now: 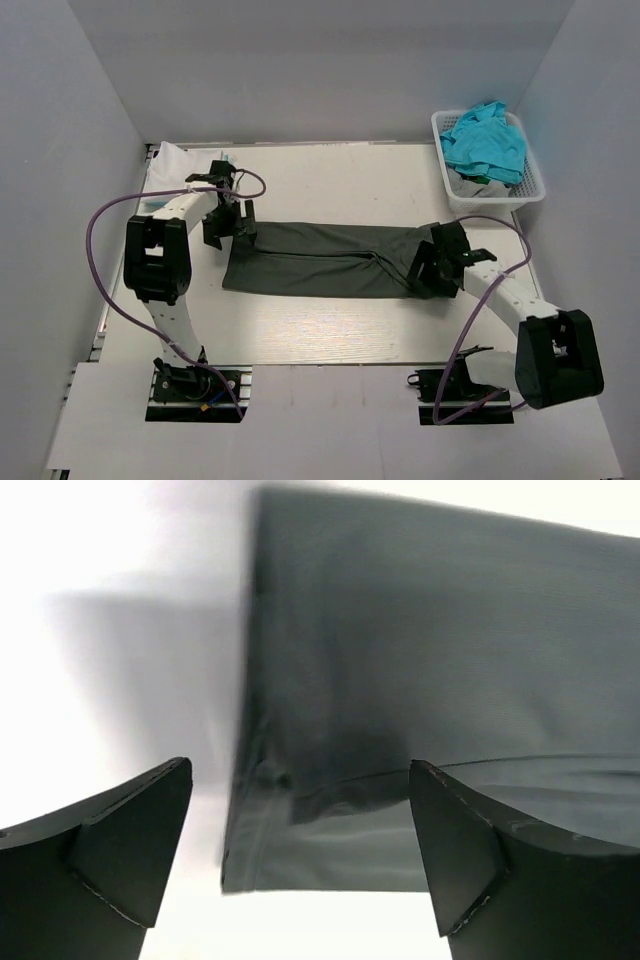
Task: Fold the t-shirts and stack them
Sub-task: Fold the other side of the tshirt into a rectangle, then rotate the tshirt 90 degrees
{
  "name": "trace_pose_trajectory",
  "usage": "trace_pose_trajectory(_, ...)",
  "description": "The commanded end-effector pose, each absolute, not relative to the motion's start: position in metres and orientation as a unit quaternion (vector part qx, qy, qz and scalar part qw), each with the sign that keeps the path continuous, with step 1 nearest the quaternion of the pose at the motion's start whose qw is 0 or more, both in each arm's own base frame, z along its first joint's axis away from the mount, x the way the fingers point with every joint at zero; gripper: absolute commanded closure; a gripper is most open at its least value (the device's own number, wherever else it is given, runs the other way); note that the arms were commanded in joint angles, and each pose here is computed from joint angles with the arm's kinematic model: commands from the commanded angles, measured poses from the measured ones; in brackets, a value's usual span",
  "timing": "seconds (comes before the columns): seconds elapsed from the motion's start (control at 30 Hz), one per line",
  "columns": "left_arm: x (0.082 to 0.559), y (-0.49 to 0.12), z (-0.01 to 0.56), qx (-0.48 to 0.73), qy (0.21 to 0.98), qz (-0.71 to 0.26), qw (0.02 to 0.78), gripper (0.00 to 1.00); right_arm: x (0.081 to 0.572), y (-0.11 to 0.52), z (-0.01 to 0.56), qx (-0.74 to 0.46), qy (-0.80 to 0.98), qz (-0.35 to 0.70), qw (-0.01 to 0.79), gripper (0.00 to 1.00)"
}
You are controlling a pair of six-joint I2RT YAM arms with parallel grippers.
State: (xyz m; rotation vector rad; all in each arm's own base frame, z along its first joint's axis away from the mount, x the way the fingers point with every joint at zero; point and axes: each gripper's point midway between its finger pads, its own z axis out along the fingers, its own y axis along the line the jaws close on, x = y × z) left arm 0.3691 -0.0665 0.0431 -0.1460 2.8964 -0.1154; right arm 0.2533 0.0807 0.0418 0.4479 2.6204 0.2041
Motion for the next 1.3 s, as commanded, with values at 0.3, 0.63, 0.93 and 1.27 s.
trace_pose_trajectory(0.3, 0.406, -0.063, 0.158, -0.128, 0.959, -0.045, 0.248, 0.0, 0.297, 0.069, 0.126, 0.149, 0.926, 0.054, 0.343, 0.1)
trace_pose_trajectory(0.63, 0.417, -0.167, 0.113, -0.072, 0.942, -0.249, 0.211, 0.0, 0.346, 0.12, 0.097, 0.151, 0.926, 0.152, 0.311, 0.1)
trace_pose_trajectory(0.93, 0.371, -0.112, 0.025, -0.125, 0.981, -0.063, 0.131, 0.0, 0.331, 0.098, 0.024, 0.157, 0.963, 0.059, 0.212, 0.1)
trace_pose_trajectory(1.27, 0.233, -0.171, 0.007, -0.094, 0.991, -0.091, 0.003, 0.0, 0.427, 0.14, -0.012, 0.056, 0.979, 0.088, 0.177, 0.1)
